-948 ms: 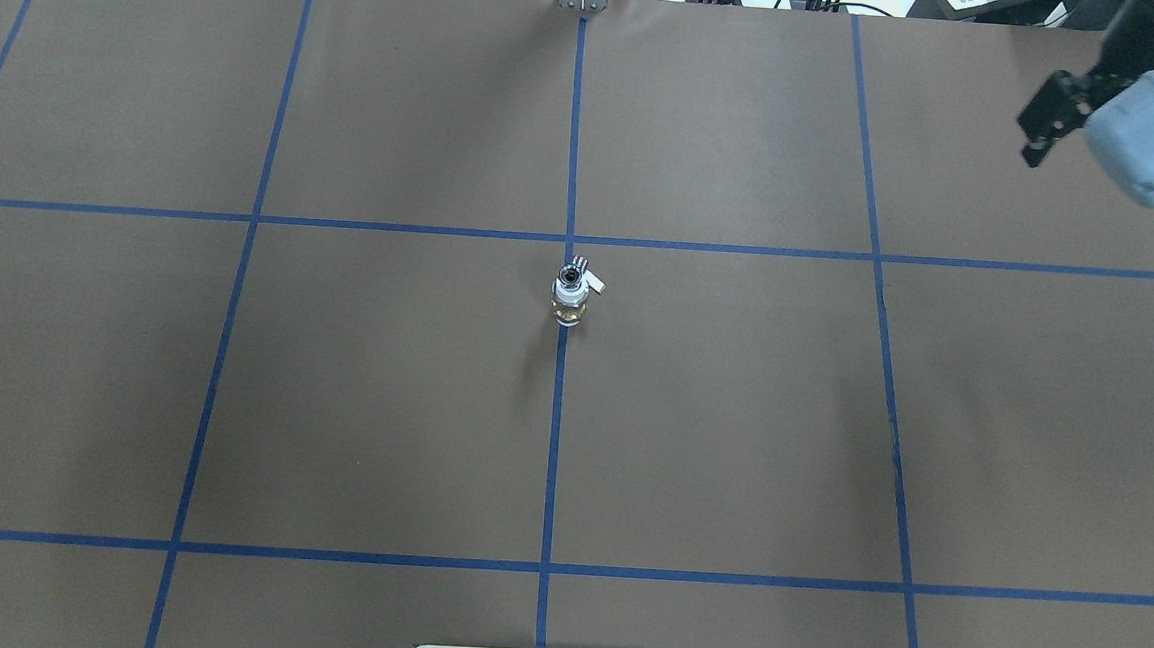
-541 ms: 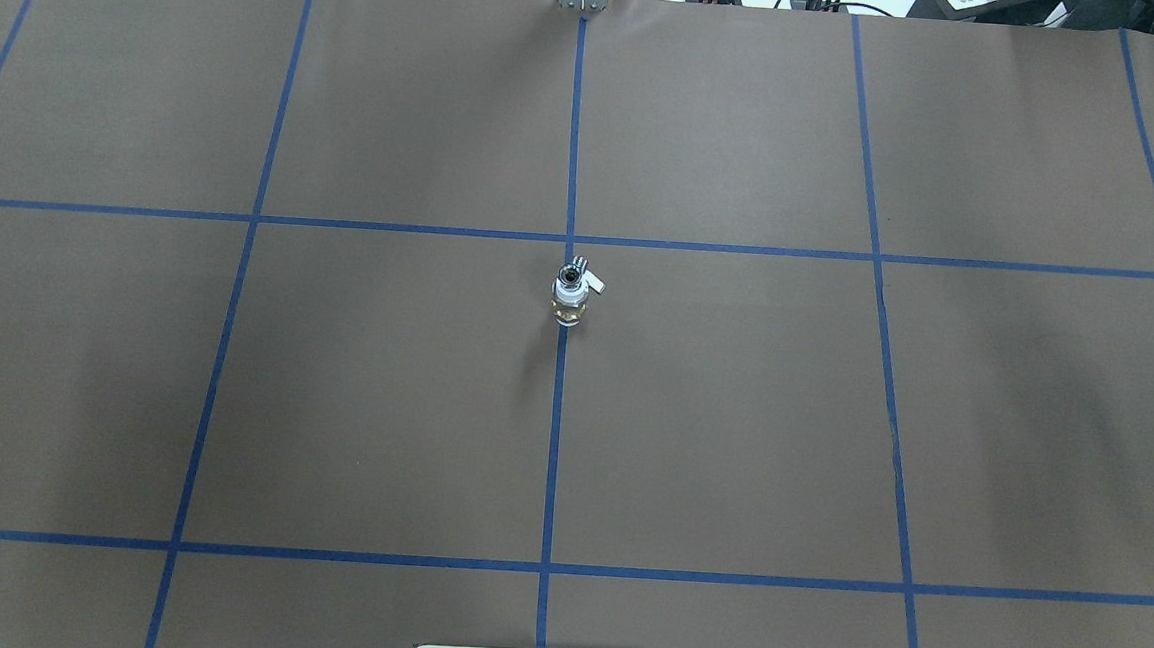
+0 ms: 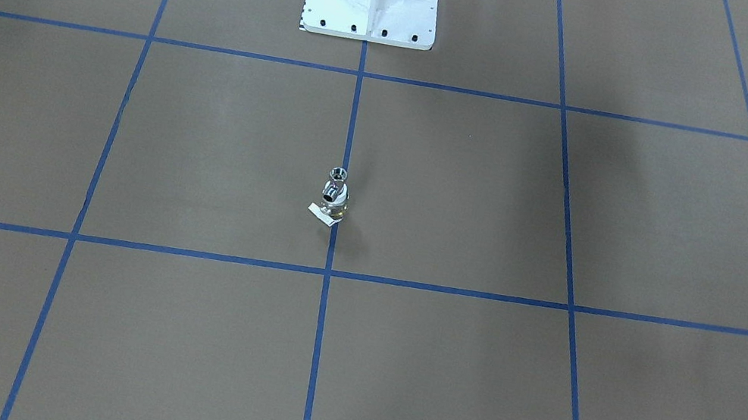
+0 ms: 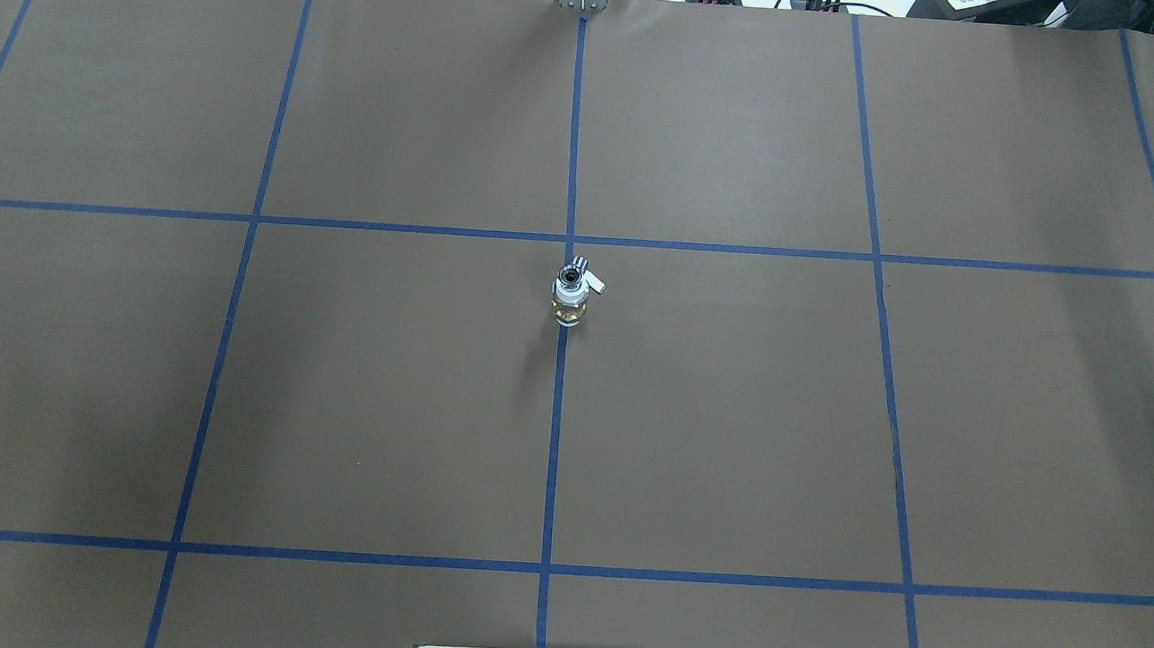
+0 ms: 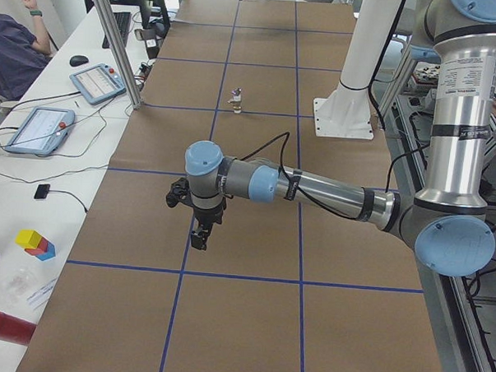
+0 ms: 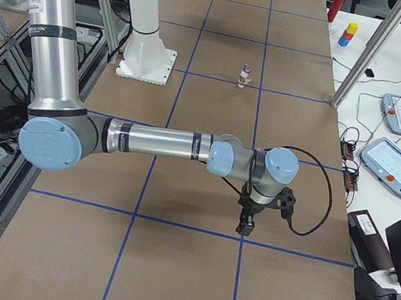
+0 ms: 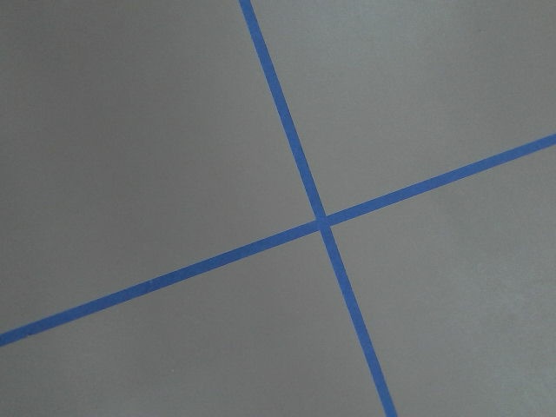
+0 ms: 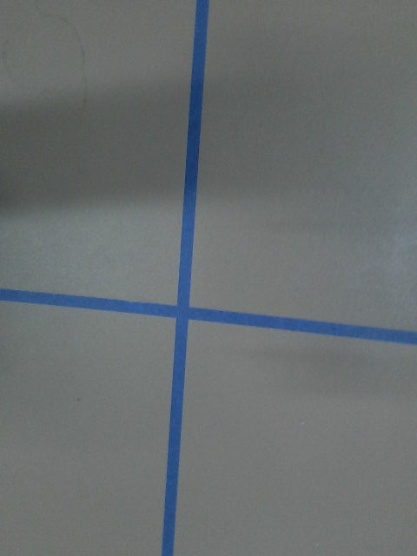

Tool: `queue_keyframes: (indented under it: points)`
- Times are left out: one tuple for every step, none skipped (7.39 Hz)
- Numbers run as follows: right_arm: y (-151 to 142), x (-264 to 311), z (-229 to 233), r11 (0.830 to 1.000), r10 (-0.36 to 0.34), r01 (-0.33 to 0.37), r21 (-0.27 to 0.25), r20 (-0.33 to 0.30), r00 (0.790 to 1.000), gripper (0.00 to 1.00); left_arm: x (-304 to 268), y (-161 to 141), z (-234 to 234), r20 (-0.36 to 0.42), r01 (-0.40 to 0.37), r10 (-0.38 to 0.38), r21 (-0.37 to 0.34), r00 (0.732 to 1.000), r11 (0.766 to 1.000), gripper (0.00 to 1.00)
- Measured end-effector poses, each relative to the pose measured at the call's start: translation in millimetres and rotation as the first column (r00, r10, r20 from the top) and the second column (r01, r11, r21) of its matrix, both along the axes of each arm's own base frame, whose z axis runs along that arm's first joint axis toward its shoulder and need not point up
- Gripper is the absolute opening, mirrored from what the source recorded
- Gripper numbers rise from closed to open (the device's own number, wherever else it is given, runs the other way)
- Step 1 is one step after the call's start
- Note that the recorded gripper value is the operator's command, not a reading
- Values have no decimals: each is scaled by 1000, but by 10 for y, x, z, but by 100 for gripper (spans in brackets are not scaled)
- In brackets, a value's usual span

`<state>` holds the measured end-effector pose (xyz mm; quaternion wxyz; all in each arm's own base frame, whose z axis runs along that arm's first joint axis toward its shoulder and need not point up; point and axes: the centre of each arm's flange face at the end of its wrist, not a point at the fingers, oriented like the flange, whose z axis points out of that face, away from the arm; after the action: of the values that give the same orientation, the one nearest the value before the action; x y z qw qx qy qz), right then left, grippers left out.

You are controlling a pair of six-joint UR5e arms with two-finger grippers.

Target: Assemble PPR valve and pipe with both arms

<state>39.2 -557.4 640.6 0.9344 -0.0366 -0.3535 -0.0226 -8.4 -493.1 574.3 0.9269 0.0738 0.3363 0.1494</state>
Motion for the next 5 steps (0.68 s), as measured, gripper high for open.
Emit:
queue_keyframes:
  points:
    - [90, 143, 112, 999, 28, -28, -20, 15, 999, 100, -24, 15, 23, 0, 5, -5, -6, 1000, 1000, 100]
    - [158, 244, 141, 998, 51, -50, -27, 29, 998, 100, -50, 40, 57, 1, 9, -9, -13, 1000, 1000, 100]
    - [221, 297, 106, 998, 63, -62, -20, 40, 997, 100, -134, 61, 120, -5, 26, -26, -28, 1000, 999, 100]
    - [277, 316, 52, 998, 68, -67, -9, 47, 997, 100, -291, 88, 238, -45, 55, -58, -62, 997, 997, 100]
    - [302, 321, 27, 998, 69, -69, -4, 51, 996, 100, -410, 115, 343, -110, 78, -89, -99, 990, 992, 100]
